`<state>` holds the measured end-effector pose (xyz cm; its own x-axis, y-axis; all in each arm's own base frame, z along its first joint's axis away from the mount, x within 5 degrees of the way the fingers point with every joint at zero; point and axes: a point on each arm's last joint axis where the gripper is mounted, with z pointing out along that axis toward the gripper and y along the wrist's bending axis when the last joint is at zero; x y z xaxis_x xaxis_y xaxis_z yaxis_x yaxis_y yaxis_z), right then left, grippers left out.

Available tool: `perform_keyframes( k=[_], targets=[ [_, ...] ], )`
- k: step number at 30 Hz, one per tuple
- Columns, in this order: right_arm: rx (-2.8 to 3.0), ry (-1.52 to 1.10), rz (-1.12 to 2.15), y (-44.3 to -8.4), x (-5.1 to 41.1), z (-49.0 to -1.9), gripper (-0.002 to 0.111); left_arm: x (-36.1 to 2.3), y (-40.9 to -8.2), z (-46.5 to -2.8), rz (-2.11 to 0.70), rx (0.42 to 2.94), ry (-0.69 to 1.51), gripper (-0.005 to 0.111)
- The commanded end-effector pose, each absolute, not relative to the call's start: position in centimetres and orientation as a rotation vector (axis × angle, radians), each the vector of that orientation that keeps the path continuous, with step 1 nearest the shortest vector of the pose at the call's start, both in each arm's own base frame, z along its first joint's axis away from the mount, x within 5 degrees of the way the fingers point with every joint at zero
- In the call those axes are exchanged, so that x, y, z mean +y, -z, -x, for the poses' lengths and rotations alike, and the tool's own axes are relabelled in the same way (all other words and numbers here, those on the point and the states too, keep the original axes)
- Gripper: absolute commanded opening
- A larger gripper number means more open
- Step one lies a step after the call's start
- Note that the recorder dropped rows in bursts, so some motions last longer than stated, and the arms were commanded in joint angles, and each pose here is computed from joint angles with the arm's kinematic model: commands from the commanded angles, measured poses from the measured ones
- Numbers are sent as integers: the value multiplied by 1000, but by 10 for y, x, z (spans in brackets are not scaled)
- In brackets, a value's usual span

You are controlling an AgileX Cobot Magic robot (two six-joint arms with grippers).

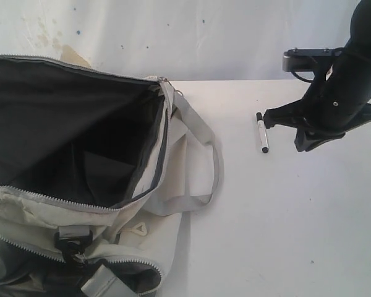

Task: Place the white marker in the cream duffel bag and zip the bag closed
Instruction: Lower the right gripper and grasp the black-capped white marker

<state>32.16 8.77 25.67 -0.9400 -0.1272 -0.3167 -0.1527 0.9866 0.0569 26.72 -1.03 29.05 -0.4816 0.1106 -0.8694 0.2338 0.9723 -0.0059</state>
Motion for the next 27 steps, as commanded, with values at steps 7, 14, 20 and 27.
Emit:
perform_keyframes(
  k=[7,14,20,27],
  targets=[
    [2811,-131,88,-240,87,-347,31,-10,-290,-265,-238,2084,158,0],
    [2768,-140,85,-223,96,-385,37,-11,-289,-264,-248,2092,173,0],
    [2766,-148,20,-201,96,-424,37,-11,-289,-264,-250,2094,176,0],
    [2736,-190,-63,-173,88,-459,37,-11,-289,-264,-250,2094,176,0]
  ],
)
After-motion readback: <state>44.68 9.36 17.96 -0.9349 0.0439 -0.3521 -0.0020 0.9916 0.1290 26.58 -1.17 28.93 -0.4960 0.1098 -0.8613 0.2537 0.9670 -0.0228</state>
